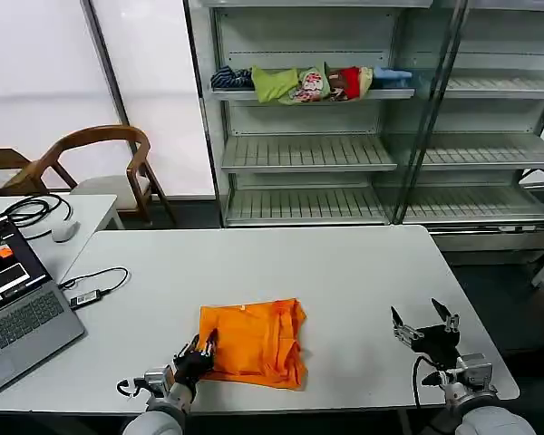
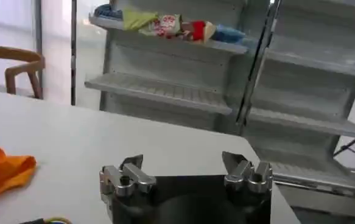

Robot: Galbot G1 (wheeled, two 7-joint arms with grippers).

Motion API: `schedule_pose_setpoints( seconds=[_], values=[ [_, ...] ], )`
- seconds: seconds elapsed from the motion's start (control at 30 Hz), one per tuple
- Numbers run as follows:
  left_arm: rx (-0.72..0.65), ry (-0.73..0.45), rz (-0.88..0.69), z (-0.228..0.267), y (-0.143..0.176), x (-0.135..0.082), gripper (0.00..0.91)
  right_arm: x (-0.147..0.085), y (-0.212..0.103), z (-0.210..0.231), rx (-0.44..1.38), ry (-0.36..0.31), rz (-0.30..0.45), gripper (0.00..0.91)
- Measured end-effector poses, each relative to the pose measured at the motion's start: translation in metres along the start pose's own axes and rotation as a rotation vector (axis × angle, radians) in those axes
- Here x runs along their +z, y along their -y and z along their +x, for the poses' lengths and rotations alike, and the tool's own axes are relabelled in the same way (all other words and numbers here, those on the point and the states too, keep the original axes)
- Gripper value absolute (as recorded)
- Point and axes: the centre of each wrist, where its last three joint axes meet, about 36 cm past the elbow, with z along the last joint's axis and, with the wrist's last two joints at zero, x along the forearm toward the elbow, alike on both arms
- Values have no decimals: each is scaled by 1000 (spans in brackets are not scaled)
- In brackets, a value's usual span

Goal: Fold and organize the clothes.

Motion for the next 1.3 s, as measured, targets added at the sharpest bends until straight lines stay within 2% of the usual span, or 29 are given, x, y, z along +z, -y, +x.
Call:
schedule_pose_setpoints(
  seconds=[0.3, 0.53, 1.0, 1.3],
  values=[
    [-1, 18, -14, -3, -6, -7, 10, 0, -1, -2, -3, 1, -3, 907],
    [-14, 53, -41, -1, -24, -33, 10, 1, -3, -6, -10, 4, -5, 907],
    [-201, 74, -100, 12, -124, -87, 20, -3, -3, -17, -33, 29, 8, 907],
    [-291, 78, -174, 45, -183, -131, 20, -7, -6, -24, -45, 52, 6, 907]
  ],
)
